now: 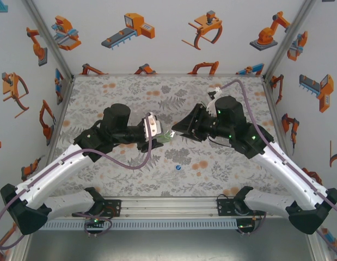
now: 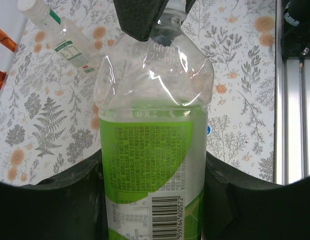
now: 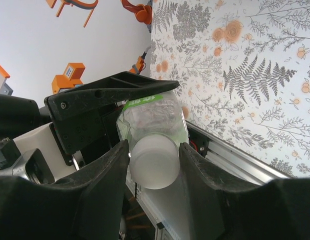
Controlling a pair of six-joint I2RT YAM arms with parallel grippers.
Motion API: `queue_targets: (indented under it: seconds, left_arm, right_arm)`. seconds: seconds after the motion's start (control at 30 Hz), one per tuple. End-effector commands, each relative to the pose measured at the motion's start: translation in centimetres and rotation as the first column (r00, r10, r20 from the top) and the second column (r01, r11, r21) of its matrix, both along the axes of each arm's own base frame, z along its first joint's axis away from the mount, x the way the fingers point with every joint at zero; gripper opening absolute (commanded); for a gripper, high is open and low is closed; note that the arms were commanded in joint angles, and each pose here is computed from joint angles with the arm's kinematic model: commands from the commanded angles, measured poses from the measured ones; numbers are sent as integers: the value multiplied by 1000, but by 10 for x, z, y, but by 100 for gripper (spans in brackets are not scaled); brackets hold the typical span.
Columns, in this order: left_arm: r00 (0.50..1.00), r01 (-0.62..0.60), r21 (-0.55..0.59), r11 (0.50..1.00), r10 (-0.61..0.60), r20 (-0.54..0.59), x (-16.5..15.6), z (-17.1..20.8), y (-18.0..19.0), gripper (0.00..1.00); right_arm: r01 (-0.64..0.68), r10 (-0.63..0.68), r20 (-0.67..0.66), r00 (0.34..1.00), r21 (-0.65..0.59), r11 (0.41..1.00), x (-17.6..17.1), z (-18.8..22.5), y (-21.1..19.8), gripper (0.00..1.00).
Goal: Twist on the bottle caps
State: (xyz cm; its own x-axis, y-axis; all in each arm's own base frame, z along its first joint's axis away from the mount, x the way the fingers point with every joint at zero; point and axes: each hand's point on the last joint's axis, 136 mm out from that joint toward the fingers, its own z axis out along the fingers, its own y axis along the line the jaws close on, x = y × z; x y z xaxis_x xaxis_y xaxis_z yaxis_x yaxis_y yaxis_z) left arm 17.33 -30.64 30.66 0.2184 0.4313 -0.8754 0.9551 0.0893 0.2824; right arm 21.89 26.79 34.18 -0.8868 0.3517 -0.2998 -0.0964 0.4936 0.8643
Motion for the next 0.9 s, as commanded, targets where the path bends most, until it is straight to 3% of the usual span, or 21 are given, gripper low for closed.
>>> queue_targets:
  seconds: [0.0,0.07,0.13,0.3,0.37,0.63,0.87]
  left_arm:
    - [996,79,-59,995,-76,39,-13,20,-5,4]
    - [997,74,-57,996,-72,42,-12,19,-4,6]
    - [997,69,-55,996,-67,45,-11,19,-4,13]
    - [998,44,-63,997,-40,56,-6,20,-4,56]
    - [998,45,-71,996,-41,57,-5,21,-6,65]
    - [997,42,-83,996,-37,64,0,23,-10,73]
    - [996,-40,-72,997,46,79,14,25,-7,76]
  right_arm:
    - [1,-2,25,1000,26,1000,2,14,0,41]
    - [1,-2,27,1000,23,1000,2,14,0,39]
    - [0,0,30,1000,19,1000,3,13,1,36]
    - [3,-3,38,999,-3,1000,6,8,0,30]
    - [5,-4,43,999,-27,1000,8,4,0,28]
    - [14,1,75,997,-189,982,28,-15,-8,25]
    - [1,42,107,993,-371,929,58,-30,-13,24]
